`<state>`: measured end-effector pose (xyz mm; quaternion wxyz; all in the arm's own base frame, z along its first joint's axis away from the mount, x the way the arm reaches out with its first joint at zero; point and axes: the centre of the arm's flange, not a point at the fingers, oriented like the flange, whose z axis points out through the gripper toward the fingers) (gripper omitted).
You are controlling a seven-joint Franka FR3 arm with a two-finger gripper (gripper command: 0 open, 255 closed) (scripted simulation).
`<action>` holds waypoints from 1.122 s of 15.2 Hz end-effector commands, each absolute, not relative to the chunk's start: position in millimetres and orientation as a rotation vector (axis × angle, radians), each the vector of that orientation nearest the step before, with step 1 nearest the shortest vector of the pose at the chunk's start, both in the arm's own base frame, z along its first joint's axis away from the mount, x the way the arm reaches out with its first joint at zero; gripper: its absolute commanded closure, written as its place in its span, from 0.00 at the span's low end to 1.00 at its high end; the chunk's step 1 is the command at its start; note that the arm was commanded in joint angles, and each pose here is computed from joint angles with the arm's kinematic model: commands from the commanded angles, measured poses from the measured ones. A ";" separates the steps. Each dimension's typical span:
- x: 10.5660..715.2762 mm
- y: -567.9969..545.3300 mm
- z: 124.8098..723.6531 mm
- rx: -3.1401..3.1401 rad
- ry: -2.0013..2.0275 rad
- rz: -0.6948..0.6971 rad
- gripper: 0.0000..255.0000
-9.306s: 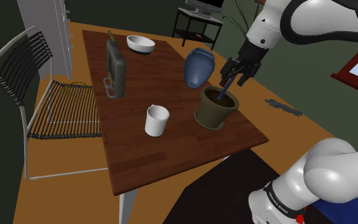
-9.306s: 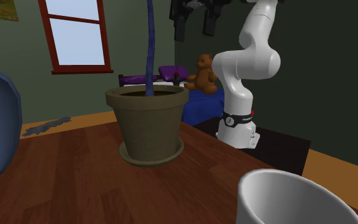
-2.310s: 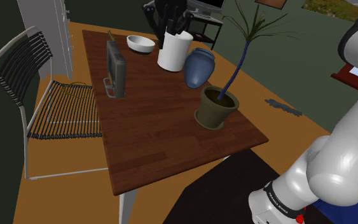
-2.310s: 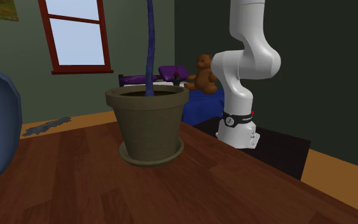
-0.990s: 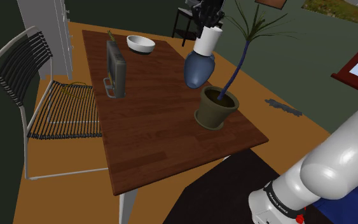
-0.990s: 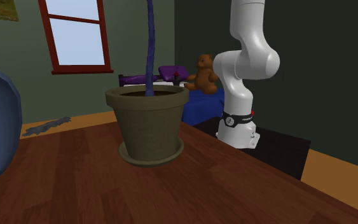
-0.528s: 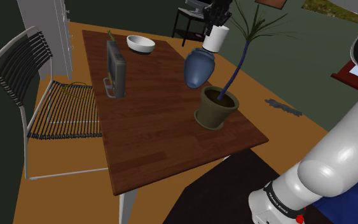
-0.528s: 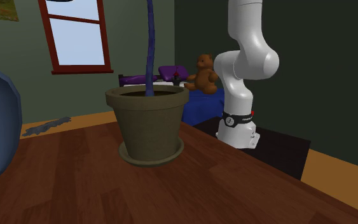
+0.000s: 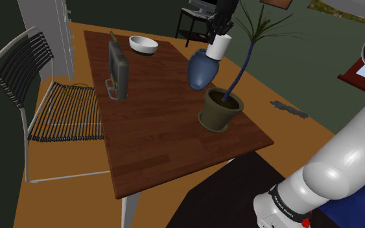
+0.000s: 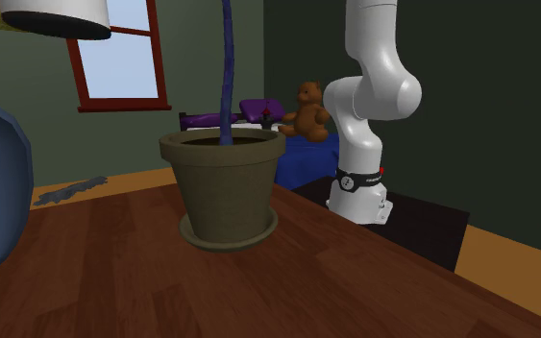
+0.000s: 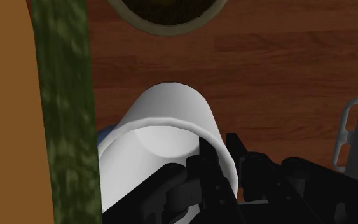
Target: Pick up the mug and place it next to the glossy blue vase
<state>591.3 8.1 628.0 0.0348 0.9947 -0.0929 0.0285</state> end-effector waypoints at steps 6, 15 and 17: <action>591.4 8.3 591.5 3.057 -0.286 0.089 1.00; 591.4 8.3 544.0 3.057 -0.286 0.089 1.00; 591.4 8.3 533.4 3.057 -0.286 0.089 1.00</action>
